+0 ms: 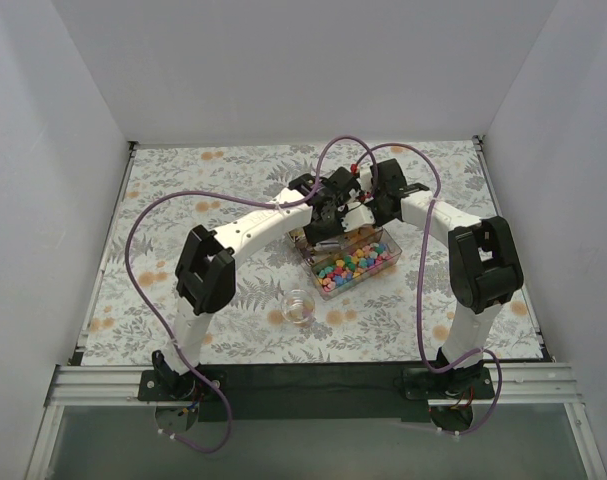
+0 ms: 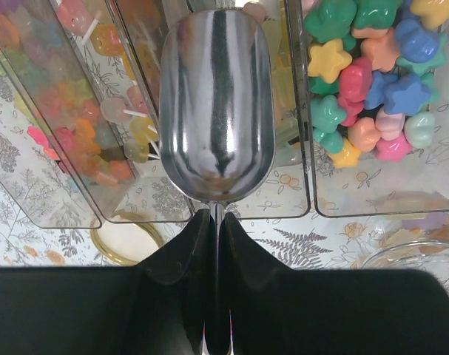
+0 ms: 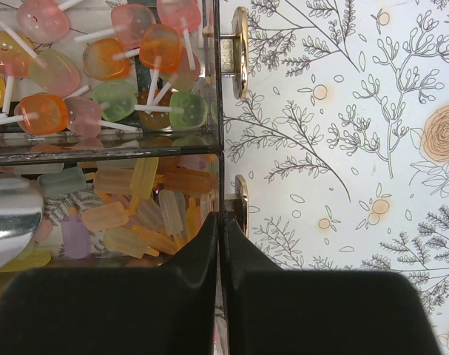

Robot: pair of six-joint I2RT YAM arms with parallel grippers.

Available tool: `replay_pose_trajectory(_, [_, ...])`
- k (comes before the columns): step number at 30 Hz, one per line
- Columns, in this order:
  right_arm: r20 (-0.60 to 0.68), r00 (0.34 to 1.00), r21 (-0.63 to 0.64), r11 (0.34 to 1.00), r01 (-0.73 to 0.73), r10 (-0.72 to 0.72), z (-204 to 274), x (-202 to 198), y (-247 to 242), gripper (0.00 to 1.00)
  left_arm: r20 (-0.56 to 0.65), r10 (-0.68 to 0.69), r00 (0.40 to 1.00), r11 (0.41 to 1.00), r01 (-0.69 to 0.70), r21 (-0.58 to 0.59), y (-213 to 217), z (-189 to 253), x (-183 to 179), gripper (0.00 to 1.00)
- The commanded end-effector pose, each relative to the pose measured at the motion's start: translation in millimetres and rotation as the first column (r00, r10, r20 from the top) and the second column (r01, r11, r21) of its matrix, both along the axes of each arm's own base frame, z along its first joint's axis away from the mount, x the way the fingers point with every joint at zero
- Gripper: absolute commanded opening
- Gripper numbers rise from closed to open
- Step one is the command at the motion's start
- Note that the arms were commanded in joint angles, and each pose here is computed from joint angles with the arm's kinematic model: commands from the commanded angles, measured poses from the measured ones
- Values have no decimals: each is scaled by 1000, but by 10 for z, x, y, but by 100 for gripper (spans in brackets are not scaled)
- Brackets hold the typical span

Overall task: Pack the candies
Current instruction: Pick up the fake candies from the storage box.

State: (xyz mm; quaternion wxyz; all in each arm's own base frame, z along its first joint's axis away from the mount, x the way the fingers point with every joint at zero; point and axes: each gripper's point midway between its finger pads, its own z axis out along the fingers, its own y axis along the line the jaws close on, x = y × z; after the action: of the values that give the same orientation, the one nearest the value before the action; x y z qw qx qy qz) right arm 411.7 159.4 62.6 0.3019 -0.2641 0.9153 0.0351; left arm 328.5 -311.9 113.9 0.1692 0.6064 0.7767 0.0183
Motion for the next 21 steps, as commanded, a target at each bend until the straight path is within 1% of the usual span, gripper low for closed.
replay_pose_trajectory(1, [39, 999, 24, 999, -25, 24, 46, 31, 160, 1, 80, 4, 997, 998, 1, -60, 53, 468, -3, 0])
replay_pose_trajectory(7, [45, 999, 21, 999, -25, 24, 56, 45, 158, 1, 83, 16, 996, 997, -10, -72, 131, 592, -79, 0])
replay_pose_trajectory(11, [42, 999, 16, 1000, -22, 22, 43, 36, 146, 1, 67, 31, 997, 999, -30, -14, 275, 481, -142, 0])
replay_pose_trajectory(15, [45, 999, 14, 1000, -22, 21, 45, 42, 142, 1, 14, 51, 999, 998, -52, 43, 396, 282, -254, 0])
replay_pose_trajectory(21, [43, 999, 11, 1000, -22, 21, 38, 36, 135, 1, -1, 57, 998, 997, -57, 59, 396, 213, -256, 0])
